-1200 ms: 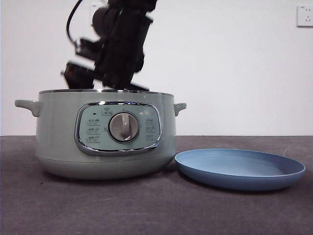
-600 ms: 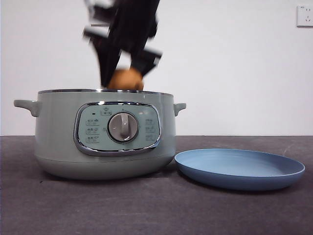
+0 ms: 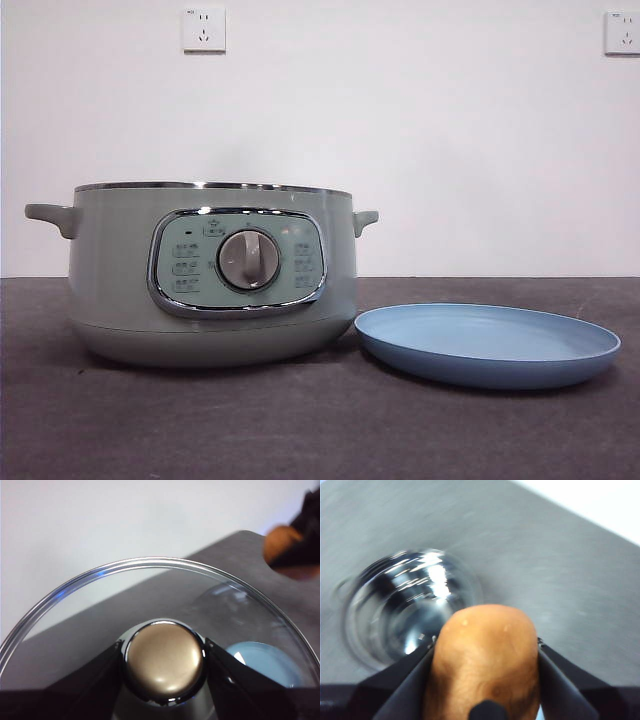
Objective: Take the potato out from the steamer,put the potato on the plate,close the lid
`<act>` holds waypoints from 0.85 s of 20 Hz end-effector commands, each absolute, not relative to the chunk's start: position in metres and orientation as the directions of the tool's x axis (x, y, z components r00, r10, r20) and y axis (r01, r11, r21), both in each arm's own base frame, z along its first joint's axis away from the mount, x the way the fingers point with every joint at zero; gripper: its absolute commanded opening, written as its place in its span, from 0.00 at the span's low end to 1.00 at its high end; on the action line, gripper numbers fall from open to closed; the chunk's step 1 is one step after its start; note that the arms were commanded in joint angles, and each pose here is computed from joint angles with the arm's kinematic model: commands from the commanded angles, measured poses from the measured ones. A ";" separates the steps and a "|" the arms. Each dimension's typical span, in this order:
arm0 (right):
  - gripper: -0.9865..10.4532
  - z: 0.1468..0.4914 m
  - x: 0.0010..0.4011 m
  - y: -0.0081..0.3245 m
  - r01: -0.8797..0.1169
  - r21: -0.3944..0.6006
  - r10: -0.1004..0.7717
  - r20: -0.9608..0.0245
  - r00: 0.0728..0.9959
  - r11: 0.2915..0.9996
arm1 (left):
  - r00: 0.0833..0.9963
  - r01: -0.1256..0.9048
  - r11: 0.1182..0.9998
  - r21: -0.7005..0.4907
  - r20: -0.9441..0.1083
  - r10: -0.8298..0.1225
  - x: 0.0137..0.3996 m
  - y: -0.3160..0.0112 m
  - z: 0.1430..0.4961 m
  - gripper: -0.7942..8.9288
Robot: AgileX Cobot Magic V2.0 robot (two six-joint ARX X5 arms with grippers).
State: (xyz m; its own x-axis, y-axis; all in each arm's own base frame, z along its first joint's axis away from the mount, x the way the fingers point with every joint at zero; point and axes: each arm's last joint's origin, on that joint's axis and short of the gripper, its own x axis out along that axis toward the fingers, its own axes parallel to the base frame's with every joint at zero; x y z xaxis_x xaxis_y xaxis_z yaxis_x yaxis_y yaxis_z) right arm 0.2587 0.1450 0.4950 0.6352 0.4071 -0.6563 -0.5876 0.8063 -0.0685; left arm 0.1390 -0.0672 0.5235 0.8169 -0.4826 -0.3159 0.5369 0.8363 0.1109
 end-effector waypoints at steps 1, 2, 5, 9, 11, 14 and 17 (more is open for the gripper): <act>0.08 0.497 0.265 0.123 -0.491 -0.026 0.354 -0.661 0.662 0.871 | 0.792 0.591 0.799 0.106 -0.262 -0.551 0.151 -0.075 0.528 0.07; 0.08 0.496 0.268 0.116 -0.459 -0.015 0.335 -0.662 0.670 0.888 | 0.779 0.607 0.789 0.099 -0.270 -0.566 0.158 -0.079 0.526 0.07; 0.08 0.495 0.277 0.094 -0.374 0.001 0.279 -0.667 0.691 0.928 | 0.765 0.617 0.782 0.088 -0.302 -0.569 0.174 -0.086 0.520 0.07; 0.08 0.479 0.287 0.092 -0.358 0.014 0.259 -0.717 0.647 0.934 | 0.743 0.641 0.764 0.076 -0.313 -0.592 0.181 -0.090 0.517 0.07; 0.08 0.458 0.295 0.095 -0.358 0.019 0.241 -0.773 0.587 0.934 | 0.739 0.649 0.757 0.075 -0.302 -0.603 0.181 -0.091 0.518 0.07; 0.08 0.412 0.307 0.103 -0.365 0.029 0.204 -0.870 0.449 0.931 | 0.741 0.648 0.758 0.077 -0.295 -0.604 0.181 -0.091 0.519 0.07; 0.08 0.363 0.318 0.110 -0.374 0.039 0.181 -0.917 0.355 0.927 | 0.741 0.648 0.758 0.077 -0.295 -0.604 0.181 -0.091 0.519 0.07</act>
